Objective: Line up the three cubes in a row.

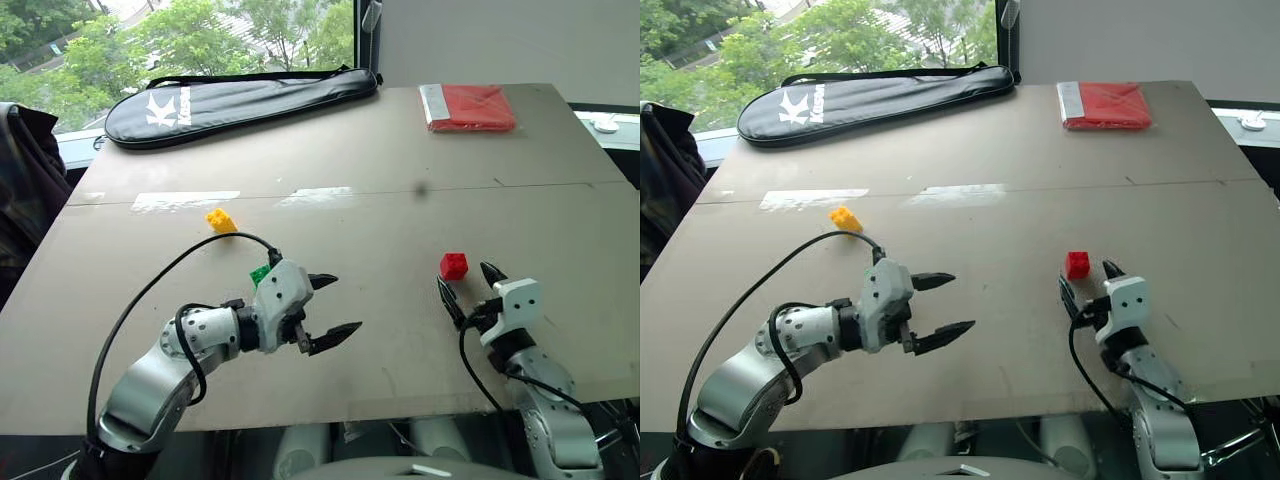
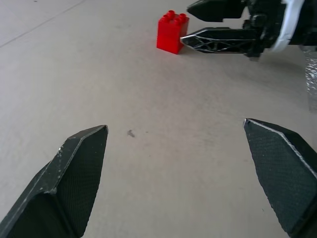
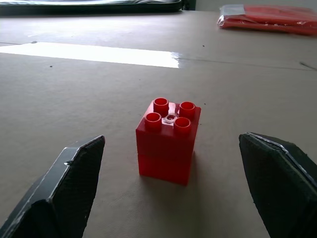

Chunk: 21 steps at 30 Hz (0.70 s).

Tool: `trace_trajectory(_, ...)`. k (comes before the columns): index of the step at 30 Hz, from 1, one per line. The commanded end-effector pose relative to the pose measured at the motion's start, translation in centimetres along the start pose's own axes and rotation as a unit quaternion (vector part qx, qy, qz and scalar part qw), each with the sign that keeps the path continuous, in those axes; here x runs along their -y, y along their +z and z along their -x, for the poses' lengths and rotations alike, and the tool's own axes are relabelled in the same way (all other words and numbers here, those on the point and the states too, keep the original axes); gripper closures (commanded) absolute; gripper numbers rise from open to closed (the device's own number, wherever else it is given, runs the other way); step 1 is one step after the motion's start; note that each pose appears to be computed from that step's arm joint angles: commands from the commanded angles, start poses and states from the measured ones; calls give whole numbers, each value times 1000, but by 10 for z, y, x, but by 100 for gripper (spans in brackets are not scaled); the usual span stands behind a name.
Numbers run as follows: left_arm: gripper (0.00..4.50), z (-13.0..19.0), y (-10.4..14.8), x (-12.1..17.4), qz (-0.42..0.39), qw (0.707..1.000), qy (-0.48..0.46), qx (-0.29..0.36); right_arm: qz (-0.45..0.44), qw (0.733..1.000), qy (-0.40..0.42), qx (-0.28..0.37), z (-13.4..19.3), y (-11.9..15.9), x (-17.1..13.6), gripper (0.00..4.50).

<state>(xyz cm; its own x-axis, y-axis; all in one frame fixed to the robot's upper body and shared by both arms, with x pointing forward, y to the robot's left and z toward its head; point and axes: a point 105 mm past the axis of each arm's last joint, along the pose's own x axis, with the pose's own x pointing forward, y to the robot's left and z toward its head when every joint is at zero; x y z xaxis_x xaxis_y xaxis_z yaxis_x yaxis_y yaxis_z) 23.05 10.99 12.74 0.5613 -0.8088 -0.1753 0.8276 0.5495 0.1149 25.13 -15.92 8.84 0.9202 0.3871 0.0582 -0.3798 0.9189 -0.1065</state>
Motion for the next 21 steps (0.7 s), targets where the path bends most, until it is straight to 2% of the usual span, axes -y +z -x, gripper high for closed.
trace_trajectory(1, 0, 18, 16, -10, 5, 991, 113, 68, 4, 996, 82, 41, 19, 27, 6, 5)
trace_trajectory(4, 0, 34, 5, -18, 6, 982, 179, 61, -15, 985, 170, 33, 35, 26, 1, 5)
trace_trajectory(7, 0, 51, -18, -31, 12, 959, 279, 42, -16, 965, 263, 5, 51, 16, -6, 5)
trace_trajectory(9, 0, 56, -30, -38, 22, 939, 343, 31, -16, 956, 293, 6, 55, 15, -7, 5)
trace_trajectory(16, 0, 48, -59, -40, 33, 896, 443, -6, -11, 942, 334, 18, 53, 15, -6, 5)
trace_trajectory(21, 0, 28, -69, -46, 58, 895, 441, -23, -16, 938, 345, 28, 50, 19, -9, 5)
